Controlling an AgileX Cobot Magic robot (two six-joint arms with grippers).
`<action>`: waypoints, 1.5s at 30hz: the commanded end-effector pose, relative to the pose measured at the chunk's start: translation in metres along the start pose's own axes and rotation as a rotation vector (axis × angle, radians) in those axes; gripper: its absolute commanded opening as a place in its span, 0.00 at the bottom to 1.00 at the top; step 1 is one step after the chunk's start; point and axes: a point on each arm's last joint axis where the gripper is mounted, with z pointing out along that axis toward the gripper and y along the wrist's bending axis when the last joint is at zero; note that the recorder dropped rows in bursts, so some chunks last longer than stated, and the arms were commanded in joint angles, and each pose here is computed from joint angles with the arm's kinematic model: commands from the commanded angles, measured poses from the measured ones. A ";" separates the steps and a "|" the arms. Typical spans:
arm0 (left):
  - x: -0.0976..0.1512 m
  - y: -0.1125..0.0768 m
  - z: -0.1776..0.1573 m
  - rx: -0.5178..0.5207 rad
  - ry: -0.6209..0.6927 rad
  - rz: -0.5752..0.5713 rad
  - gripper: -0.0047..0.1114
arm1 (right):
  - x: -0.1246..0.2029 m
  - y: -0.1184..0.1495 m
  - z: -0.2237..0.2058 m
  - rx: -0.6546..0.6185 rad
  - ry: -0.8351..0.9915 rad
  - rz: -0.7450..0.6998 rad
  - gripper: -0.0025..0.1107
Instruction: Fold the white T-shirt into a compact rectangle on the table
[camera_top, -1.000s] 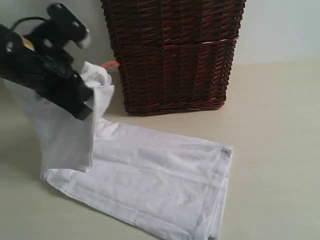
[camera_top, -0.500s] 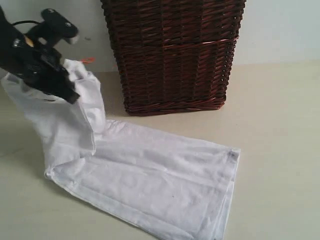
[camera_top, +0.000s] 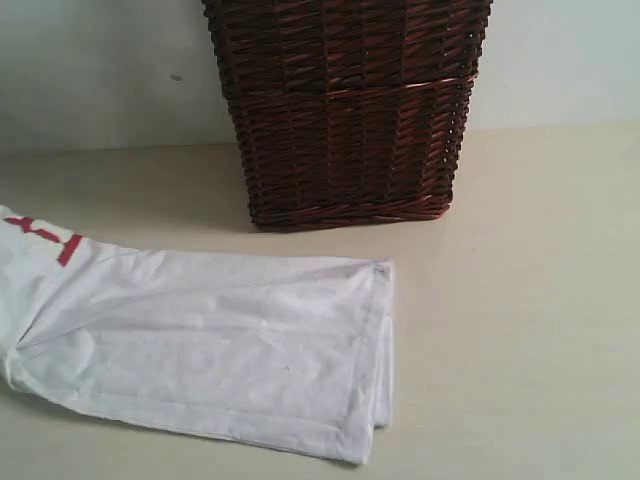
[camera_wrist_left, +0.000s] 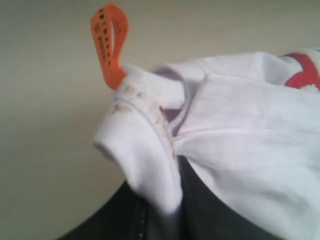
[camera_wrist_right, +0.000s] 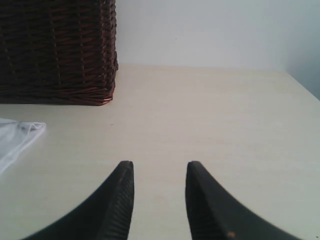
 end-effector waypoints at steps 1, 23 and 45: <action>0.029 0.017 -0.002 -0.021 0.057 -0.041 0.04 | 0.000 0.000 0.000 0.004 -0.010 -0.003 0.34; 0.076 0.070 -0.055 -0.219 0.006 -0.162 0.04 | 0.000 0.000 0.000 0.004 -0.010 -0.003 0.34; -0.011 -0.102 -0.078 0.058 -0.255 0.194 0.04 | 0.000 0.000 0.000 0.004 -0.010 -0.003 0.34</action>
